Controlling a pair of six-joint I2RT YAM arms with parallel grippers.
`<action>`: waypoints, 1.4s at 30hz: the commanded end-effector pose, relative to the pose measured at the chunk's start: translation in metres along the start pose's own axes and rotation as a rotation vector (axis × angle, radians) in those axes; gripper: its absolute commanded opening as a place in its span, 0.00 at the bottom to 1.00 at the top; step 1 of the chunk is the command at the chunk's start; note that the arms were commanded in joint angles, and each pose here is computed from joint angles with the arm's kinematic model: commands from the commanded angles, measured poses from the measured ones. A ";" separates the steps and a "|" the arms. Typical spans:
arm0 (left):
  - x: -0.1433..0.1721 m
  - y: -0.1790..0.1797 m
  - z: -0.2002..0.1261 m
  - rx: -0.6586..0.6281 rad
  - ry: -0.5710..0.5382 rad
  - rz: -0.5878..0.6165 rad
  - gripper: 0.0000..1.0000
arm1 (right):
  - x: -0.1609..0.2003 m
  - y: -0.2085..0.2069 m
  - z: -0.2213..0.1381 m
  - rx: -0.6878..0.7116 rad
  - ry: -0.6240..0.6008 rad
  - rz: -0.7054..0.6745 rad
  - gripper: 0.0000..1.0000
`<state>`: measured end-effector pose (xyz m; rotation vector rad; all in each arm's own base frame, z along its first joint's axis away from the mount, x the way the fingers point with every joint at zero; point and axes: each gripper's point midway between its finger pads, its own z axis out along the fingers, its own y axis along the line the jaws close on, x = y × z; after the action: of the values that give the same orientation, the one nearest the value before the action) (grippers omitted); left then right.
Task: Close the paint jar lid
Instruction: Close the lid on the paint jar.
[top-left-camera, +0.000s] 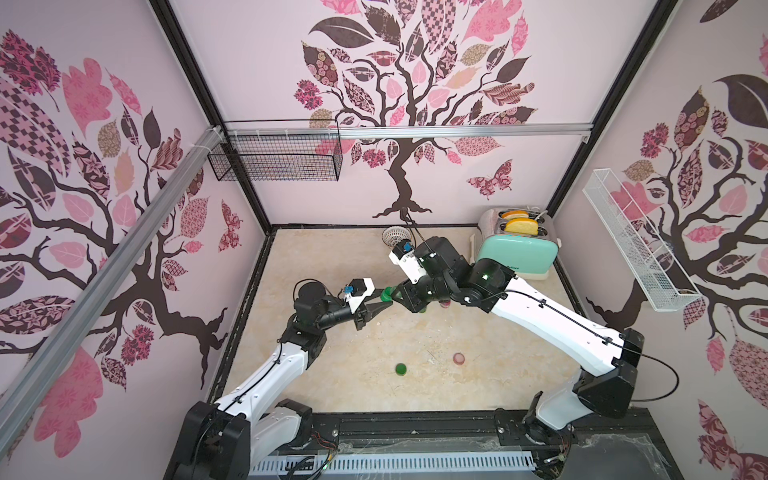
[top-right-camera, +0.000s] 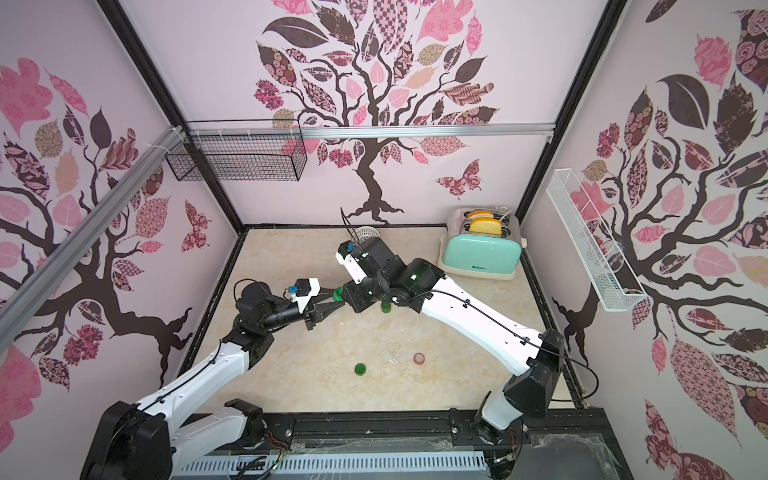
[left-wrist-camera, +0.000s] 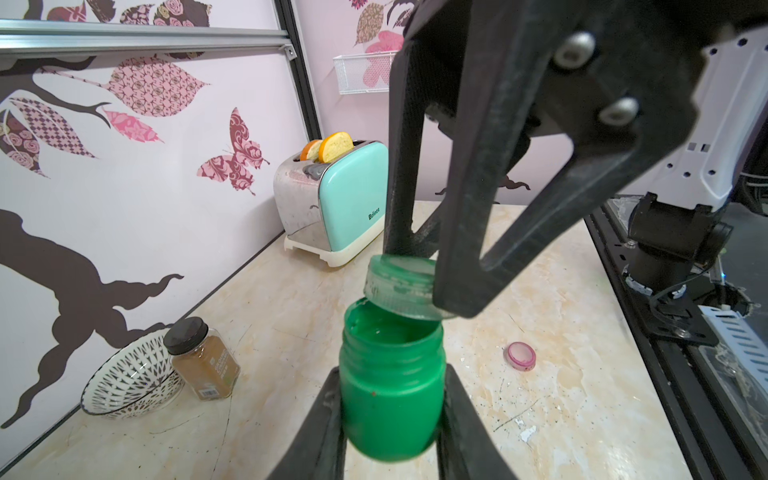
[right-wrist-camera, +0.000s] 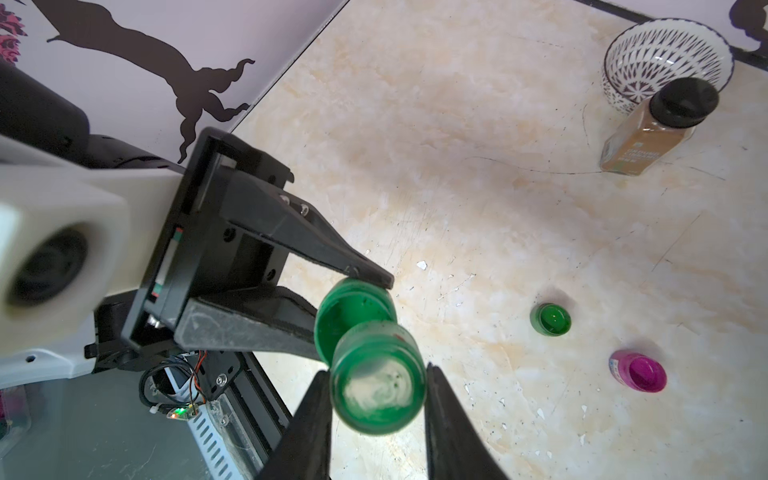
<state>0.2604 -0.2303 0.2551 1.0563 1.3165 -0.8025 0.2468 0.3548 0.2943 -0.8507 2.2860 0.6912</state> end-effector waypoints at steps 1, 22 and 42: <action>-0.010 -0.002 0.002 0.023 -0.018 0.028 0.27 | -0.009 0.009 -0.003 -0.042 -0.011 0.004 0.26; -0.009 -0.004 0.002 0.031 -0.011 0.033 0.27 | 0.000 0.012 0.015 -0.067 0.062 -0.007 0.29; -0.009 -0.004 0.001 0.020 -0.003 0.054 0.27 | 0.021 0.009 0.040 -0.063 0.208 0.054 0.30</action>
<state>0.2586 -0.2291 0.2312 1.0795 1.4142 -0.8135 0.2498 0.3700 0.2689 -0.9597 2.4023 0.6819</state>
